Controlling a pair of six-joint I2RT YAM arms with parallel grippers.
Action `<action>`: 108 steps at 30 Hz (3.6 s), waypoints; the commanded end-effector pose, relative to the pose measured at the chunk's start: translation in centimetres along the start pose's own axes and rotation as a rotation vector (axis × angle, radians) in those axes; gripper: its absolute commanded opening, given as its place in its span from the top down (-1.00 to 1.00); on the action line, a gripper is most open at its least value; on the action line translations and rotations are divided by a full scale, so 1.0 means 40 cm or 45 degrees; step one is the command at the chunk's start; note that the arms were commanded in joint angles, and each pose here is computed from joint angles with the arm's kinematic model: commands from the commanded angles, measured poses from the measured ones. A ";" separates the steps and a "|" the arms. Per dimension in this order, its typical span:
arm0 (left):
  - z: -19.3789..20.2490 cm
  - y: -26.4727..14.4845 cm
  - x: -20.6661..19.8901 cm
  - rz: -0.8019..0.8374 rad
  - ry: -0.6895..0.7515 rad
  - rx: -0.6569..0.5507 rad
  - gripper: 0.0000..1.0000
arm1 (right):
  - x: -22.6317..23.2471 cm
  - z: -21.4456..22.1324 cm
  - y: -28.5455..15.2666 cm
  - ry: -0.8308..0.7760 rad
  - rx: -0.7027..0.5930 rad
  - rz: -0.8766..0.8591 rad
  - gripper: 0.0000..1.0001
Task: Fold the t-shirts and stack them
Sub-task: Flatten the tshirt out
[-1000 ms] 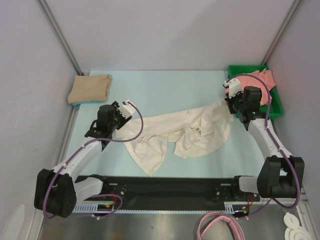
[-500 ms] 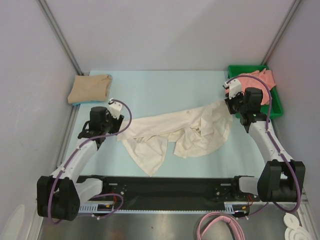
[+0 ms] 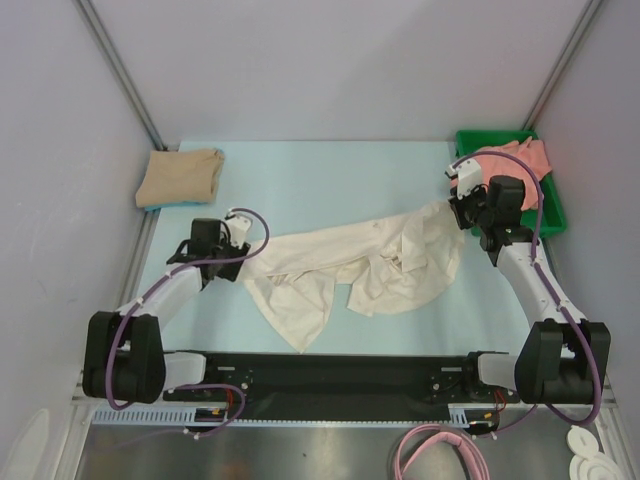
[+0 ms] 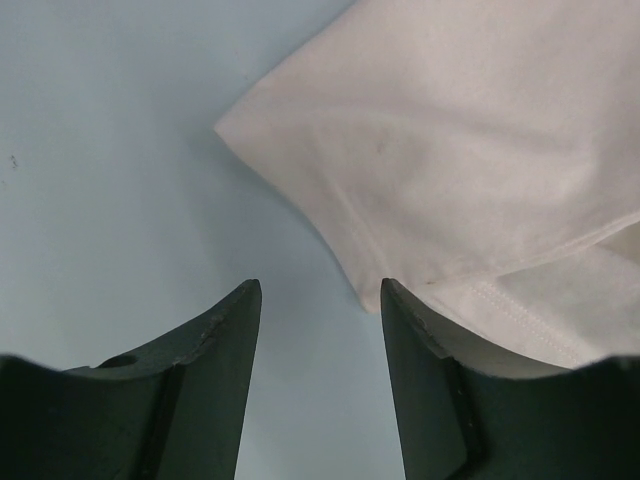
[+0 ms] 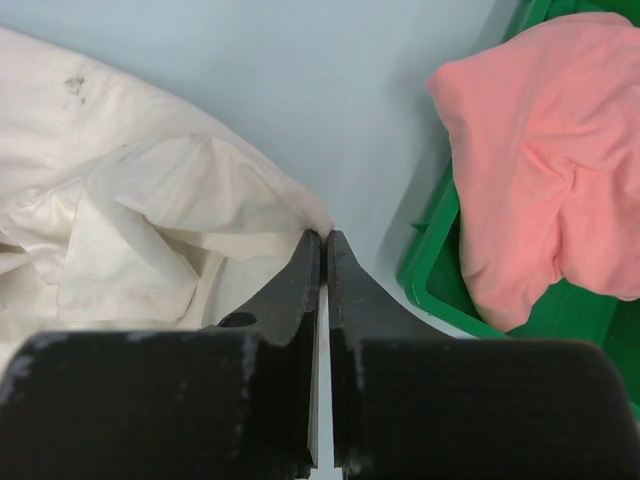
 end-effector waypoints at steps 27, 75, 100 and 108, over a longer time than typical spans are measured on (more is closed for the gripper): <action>0.021 0.051 -0.034 0.238 0.020 0.099 0.09 | 0.001 -0.008 0.006 -0.024 -0.024 -0.004 1.00; 0.015 -0.051 0.032 -0.083 0.072 -0.111 0.99 | 0.237 0.210 0.013 -0.275 0.170 -0.722 0.03; 0.013 -0.053 0.033 -0.090 0.072 -0.118 0.99 | 0.368 0.146 0.143 -0.553 0.134 -0.567 0.05; 0.014 -0.053 0.033 -0.091 0.070 -0.118 0.99 | 0.346 0.117 0.143 -0.599 0.115 -0.459 0.99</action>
Point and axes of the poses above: each gripper's point midway between its finger pads, its own y axis out along the fingers, its own x axis along the line the jaws close on, z = x × y, the point moved 3 cm from there along -y, back along the fingers, and after that the axes turned 1 degree about y, right-handed, at the moved point
